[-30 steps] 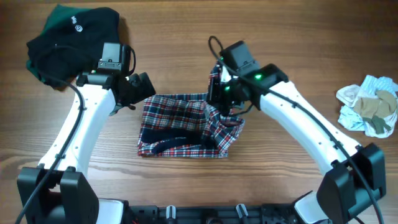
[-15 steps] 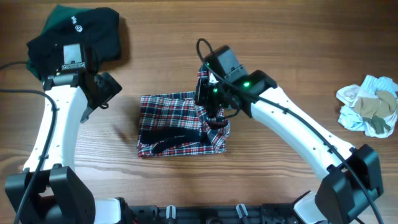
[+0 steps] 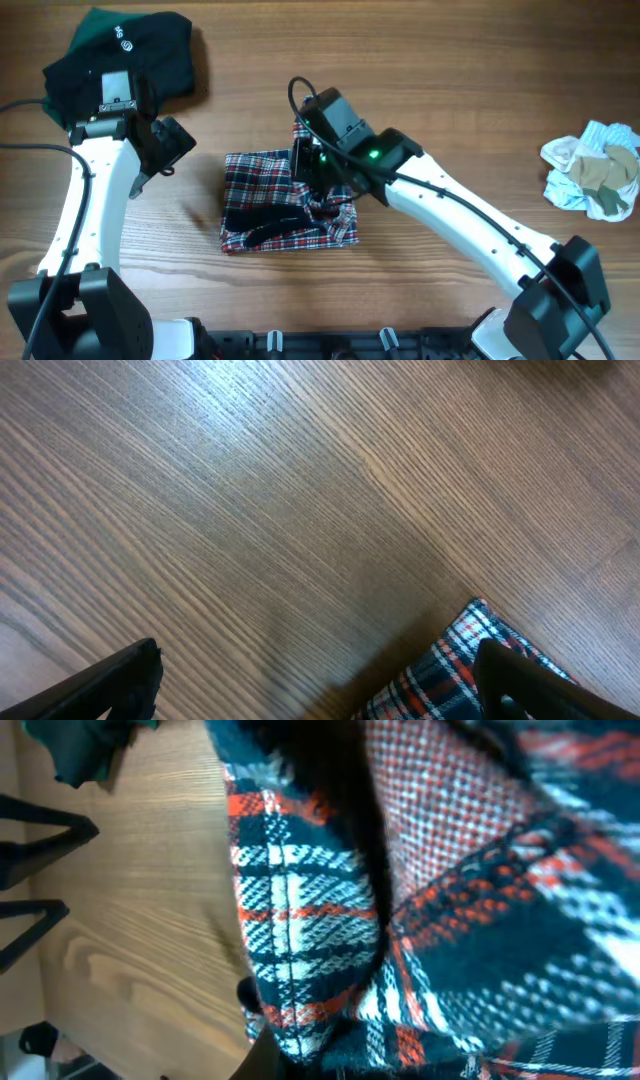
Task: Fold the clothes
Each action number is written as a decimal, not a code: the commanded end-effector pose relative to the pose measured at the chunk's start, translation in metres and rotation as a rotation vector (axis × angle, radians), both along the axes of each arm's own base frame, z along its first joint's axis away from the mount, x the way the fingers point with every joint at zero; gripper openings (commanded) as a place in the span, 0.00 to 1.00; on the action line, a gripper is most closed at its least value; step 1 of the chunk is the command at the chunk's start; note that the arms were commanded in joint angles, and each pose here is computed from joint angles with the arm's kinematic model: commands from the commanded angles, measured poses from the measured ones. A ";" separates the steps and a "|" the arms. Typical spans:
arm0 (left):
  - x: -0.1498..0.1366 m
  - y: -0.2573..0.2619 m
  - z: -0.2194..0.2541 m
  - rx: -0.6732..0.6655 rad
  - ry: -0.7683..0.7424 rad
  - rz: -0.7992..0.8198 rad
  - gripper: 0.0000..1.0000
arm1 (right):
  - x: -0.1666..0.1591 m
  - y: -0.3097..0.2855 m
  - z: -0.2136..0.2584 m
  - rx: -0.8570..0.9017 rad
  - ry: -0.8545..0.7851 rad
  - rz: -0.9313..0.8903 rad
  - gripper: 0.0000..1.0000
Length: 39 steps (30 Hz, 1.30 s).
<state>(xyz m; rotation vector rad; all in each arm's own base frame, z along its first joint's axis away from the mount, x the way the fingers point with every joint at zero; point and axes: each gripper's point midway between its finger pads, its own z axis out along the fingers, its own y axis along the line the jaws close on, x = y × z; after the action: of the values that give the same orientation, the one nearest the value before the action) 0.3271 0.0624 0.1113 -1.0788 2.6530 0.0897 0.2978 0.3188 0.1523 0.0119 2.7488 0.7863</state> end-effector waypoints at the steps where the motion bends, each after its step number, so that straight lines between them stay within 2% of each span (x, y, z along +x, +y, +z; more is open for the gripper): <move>1: -0.003 0.005 0.005 0.013 -0.015 0.028 1.00 | -0.001 0.016 0.023 0.055 -0.055 0.012 0.04; 6: -0.005 0.004 0.004 0.012 -0.007 0.028 1.00 | -0.010 0.035 0.029 0.087 -0.084 0.053 0.04; 11: -0.007 0.004 0.004 0.011 0.004 0.028 1.00 | -0.013 0.047 0.017 0.105 -0.048 0.089 0.11; 13: -0.007 0.004 0.004 0.011 0.003 0.028 1.00 | -0.016 0.055 0.012 0.123 -0.033 0.113 0.22; 15: -0.007 0.004 0.004 0.011 0.003 0.028 1.00 | -0.019 0.063 0.005 0.123 -0.029 0.129 0.43; 16: -0.007 0.004 0.004 0.011 0.004 0.028 1.00 | -0.020 0.067 0.004 0.126 -0.029 0.134 0.46; 17: -0.007 0.004 0.004 0.011 0.004 0.028 1.00 | -0.021 0.069 0.003 0.129 -0.028 0.135 0.55; 18: -0.007 0.004 0.004 0.011 0.004 0.028 1.00 | -0.022 0.071 0.001 0.129 -0.027 0.139 0.73; 19: -0.007 0.004 0.004 0.011 0.004 0.028 1.00 | -0.023 0.072 0.000 0.126 -0.026 0.142 0.80; 20: -0.007 0.004 0.004 0.011 0.004 0.028 1.00 | -0.023 0.072 -0.002 0.119 -0.026 0.142 0.82; 25: -0.008 0.004 0.003 0.010 0.008 0.028 1.00 | -0.022 0.072 -0.002 0.112 -0.036 0.146 0.82; 29: -0.009 -0.004 0.002 -0.033 0.010 0.016 1.00 | 0.004 0.033 0.006 -0.010 -0.139 0.044 0.81; 32: -0.007 -0.011 0.002 -0.075 0.005 -0.001 1.00 | 0.022 0.000 0.020 -0.039 -0.169 0.000 0.82; 36: 0.002 -0.049 0.004 -0.221 -0.033 -0.231 1.00 | 0.029 -0.042 0.000 -0.140 -0.094 -0.037 0.84; 37: 0.003 -0.059 0.005 -0.251 -0.040 -0.277 1.00 | 0.029 -0.052 -0.006 -0.166 -0.072 -0.042 0.82; 38: 0.003 -0.068 0.006 -0.271 -0.043 -0.310 1.00 | 0.029 -0.060 -0.009 -0.186 -0.052 -0.056 0.75; 39: 0.003 -0.078 0.007 -0.284 -0.042 -0.338 1.00 | 0.029 -0.067 -0.012 -0.199 -0.034 -0.067 0.60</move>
<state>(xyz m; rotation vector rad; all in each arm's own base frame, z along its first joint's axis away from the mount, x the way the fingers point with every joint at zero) 0.3292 0.0242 0.1097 -0.9050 2.7721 -0.1802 0.3203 0.2673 0.1393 0.0452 2.7670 0.5477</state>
